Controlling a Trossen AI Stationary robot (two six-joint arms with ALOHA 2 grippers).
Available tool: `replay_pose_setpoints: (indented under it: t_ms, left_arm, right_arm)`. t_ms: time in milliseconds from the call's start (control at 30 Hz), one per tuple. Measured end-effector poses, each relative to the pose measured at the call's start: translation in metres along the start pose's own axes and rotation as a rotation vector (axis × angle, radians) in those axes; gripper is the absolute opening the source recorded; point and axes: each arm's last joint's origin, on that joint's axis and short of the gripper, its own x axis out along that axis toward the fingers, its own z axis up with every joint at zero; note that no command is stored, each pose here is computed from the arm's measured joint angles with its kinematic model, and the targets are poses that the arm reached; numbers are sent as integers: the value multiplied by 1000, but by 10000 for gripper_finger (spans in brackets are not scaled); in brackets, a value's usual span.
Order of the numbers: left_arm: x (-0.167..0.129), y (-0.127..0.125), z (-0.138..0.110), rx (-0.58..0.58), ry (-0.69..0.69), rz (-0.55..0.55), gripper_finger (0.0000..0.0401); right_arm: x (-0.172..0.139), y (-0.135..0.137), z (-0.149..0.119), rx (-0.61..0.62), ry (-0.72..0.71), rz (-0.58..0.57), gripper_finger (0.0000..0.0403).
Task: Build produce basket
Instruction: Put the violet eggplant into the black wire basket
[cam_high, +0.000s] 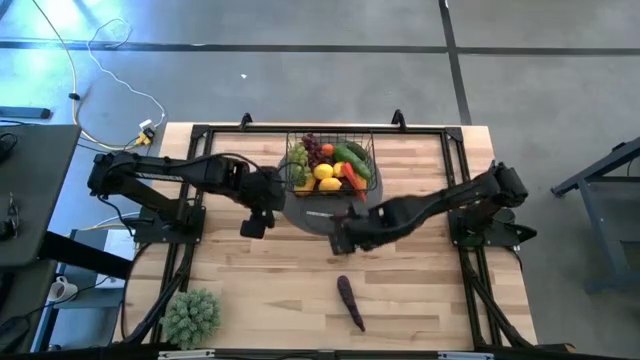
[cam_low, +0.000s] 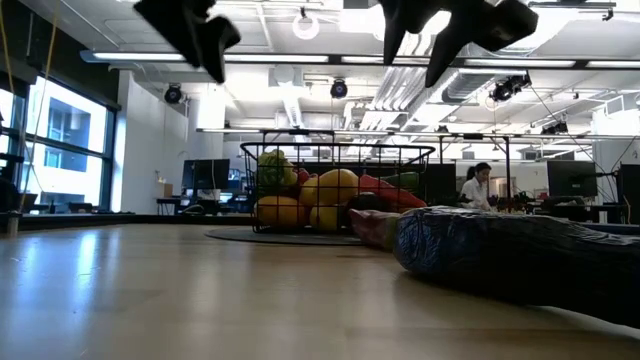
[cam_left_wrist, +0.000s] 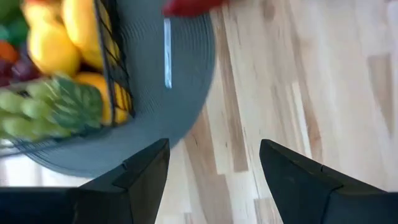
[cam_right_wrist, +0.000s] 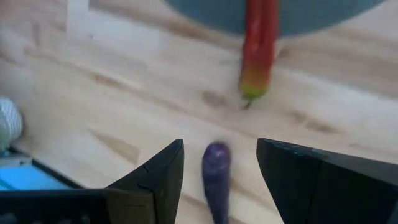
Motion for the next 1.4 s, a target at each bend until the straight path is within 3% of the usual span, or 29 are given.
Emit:
replay_pose_setpoints:
  t_ms: [233, 633, 1400]
  left_arm:
    - [25, -10, -13, -26, 46, -14, 241]
    - [26, -10, -10, -46, 16, -11, 241]
    - [26, -10, -10, -38, 15, -11, 241]
  right_arm:
    - [26, 12, -40, -23, 38, 37, 185]
    - [73, 15, -88, 4, 125, -6, 185]
    - [126, 11, -106, 61, 162, -91, 185]
